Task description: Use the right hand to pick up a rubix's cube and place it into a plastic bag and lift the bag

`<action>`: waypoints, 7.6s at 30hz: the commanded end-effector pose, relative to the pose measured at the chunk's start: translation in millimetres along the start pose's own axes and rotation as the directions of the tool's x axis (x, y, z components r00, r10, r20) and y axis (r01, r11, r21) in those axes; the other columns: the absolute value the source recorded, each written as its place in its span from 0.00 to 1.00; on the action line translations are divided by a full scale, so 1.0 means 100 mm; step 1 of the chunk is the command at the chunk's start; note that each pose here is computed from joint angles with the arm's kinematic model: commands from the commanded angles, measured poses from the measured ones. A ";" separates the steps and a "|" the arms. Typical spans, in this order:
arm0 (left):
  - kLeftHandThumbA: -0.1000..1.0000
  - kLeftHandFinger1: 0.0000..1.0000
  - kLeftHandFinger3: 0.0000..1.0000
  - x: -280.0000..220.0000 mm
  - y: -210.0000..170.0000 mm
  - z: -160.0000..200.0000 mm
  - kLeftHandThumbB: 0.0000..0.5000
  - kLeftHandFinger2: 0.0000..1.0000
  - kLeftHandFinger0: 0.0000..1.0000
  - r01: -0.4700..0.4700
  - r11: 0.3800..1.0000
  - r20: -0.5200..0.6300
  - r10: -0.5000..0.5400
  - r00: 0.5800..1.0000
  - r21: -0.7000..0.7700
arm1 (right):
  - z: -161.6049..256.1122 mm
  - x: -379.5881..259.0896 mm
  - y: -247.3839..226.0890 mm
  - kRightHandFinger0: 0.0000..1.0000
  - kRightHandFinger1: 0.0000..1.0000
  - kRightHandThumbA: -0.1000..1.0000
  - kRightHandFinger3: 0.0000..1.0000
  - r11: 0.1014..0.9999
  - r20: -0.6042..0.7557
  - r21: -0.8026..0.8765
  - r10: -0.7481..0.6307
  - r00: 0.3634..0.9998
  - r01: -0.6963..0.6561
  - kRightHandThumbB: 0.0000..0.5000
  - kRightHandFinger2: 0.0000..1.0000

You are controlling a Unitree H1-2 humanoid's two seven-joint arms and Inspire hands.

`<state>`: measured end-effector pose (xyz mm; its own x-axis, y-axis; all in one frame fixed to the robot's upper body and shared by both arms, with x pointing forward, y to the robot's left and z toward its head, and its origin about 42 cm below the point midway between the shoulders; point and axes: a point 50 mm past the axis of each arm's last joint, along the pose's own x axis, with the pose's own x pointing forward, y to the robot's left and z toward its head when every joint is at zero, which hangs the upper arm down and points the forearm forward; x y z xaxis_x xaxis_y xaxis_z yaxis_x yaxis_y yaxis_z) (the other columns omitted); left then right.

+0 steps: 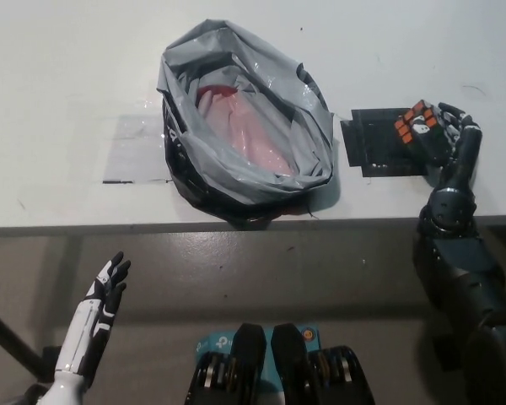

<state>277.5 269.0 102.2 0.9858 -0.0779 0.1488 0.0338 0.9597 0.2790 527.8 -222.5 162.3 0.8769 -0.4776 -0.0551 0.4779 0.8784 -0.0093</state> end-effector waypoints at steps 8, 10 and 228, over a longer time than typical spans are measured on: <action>1.00 1.00 1.00 0.07 0.07 0.10 0.51 1.00 1.00 -0.007 1.000 0.055 0.007 0.998 0.011 | -0.02 -0.06 0.08 0.01 0.26 0.00 0.58 0.995 -0.012 0.091 -0.029 1.000 0.030 0.31 0.66; 1.00 1.00 1.00 0.07 0.07 0.10 0.51 1.00 1.00 -0.010 1.000 0.052 0.009 0.999 0.008 | 0.06 -0.04 0.10 0.00 0.23 0.00 0.58 0.991 0.008 0.135 -0.026 1.000 0.025 0.34 0.63; 1.00 1.00 1.00 0.37 0.17 0.25 0.38 1.00 1.00 -0.012 1.000 0.121 0.009 0.993 0.026 | 0.54 -0.01 0.14 0.00 0.45 0.00 0.78 0.955 0.055 -0.056 0.295 0.954 -0.292 0.32 0.83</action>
<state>306.4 269.6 124.6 0.9714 -0.1043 0.2134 0.0386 0.9558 0.2915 520.3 -211.3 188.2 0.9818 -0.1853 -0.0422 0.1420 0.8629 -0.4849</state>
